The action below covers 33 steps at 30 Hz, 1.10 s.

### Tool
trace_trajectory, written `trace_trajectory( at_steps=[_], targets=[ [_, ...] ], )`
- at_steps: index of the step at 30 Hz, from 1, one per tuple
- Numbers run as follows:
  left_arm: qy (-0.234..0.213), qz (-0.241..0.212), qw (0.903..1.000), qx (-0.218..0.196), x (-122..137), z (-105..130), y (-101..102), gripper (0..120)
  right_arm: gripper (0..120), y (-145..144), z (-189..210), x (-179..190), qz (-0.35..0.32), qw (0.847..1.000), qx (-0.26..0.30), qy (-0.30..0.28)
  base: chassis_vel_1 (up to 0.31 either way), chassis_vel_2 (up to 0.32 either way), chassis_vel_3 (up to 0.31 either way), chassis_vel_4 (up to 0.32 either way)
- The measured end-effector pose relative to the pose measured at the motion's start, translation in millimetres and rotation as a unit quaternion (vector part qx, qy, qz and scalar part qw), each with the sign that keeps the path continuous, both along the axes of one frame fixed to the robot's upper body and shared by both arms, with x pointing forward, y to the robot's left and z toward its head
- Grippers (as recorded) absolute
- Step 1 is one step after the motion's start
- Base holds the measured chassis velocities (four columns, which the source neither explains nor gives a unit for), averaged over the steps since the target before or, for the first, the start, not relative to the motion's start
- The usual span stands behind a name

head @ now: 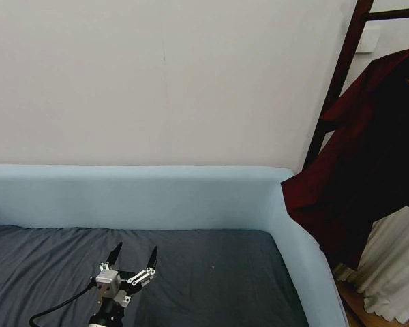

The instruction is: Pick up the clothes from the sofa and hang them on the clothes hanger.

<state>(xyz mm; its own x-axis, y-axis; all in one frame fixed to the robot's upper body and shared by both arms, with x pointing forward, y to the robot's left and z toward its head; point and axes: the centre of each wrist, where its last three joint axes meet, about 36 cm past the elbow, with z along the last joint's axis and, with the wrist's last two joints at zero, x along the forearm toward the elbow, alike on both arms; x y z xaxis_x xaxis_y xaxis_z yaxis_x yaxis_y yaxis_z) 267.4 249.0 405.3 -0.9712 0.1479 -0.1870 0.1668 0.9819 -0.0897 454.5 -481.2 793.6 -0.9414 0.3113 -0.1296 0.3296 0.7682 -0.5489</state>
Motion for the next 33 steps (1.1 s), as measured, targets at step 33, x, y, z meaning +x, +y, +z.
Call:
trace_trajectory(
  at_steps=[33],
  targets=[
    [0.0, 0.0, 1.0, 0.0, 0.0, 0.0, 0.0, 100, 8, -52.1, -71.1, 76.7, 0.096, 0.991, 0.018, -0.086, 0.0, 0.0, 0.0, 0.0]
  ],
)
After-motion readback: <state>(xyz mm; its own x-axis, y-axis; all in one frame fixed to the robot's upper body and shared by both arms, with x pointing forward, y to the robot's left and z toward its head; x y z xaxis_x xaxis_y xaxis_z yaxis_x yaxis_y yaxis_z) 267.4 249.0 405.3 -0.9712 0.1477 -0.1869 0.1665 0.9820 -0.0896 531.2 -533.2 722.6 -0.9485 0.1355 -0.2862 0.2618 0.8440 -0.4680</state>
